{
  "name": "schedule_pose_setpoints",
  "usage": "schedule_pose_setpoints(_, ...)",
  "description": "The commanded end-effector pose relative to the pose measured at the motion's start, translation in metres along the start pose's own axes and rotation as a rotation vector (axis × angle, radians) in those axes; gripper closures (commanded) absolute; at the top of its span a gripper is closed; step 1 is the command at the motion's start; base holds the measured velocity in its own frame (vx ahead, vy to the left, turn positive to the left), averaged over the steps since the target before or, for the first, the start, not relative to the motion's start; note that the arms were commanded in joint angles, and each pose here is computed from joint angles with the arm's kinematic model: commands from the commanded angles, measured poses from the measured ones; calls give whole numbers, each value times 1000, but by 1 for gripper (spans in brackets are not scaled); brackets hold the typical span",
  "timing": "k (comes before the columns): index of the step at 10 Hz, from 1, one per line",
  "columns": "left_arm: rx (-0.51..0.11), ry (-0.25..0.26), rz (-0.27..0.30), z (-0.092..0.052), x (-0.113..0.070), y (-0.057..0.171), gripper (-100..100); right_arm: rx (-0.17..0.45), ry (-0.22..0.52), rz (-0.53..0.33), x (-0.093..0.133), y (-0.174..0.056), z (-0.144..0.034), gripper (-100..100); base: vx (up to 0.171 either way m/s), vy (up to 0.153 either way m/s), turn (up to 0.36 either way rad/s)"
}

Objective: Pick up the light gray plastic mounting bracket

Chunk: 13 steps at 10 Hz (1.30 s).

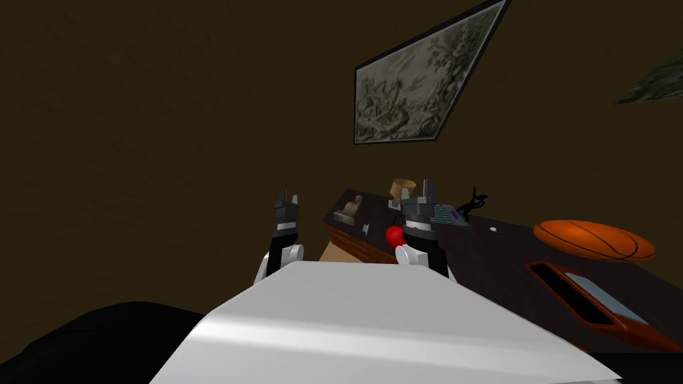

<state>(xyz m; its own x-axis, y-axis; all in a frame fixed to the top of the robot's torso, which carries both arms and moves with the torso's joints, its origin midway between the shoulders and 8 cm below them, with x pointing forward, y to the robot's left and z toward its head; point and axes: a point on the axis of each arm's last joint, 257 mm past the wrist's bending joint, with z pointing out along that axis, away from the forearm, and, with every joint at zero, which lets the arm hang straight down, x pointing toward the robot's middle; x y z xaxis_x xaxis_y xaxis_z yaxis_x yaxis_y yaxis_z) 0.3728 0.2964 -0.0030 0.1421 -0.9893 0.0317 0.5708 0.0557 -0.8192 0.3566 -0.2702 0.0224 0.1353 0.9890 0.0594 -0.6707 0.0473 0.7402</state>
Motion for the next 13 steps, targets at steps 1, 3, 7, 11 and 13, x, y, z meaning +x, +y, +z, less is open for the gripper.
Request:
schedule_pose_setpoints(1, 0, 0, 0, 0, 0, 0, 0, 26, 43, -22, 7, -9, -2, -100, -57, 21, 1)
schedule_pose_setpoints(3, 0, 0, 0, 0, 0, 0, 0, 84, 112, -62, 19, -29, -8, -100, -145, 30, 2)
schedule_pose_setpoints(7, 0, 0, 0, 0, 0, 0, 0, 271, 253, -158, 46, -96, -37, -100, -154, 24, 22)
schedule_pose_setpoints(11, 0, 0, 0, 0, 0, 0, 0, 403, 321, -219, 57, -142, -62, -100, -117, -2, 28)
schedule_pose_setpoints(13, 0, 0, 0, 0, 0, 0, 0, 471, 354, -248, 62, -165, -77, -100, -68, 3, 33)
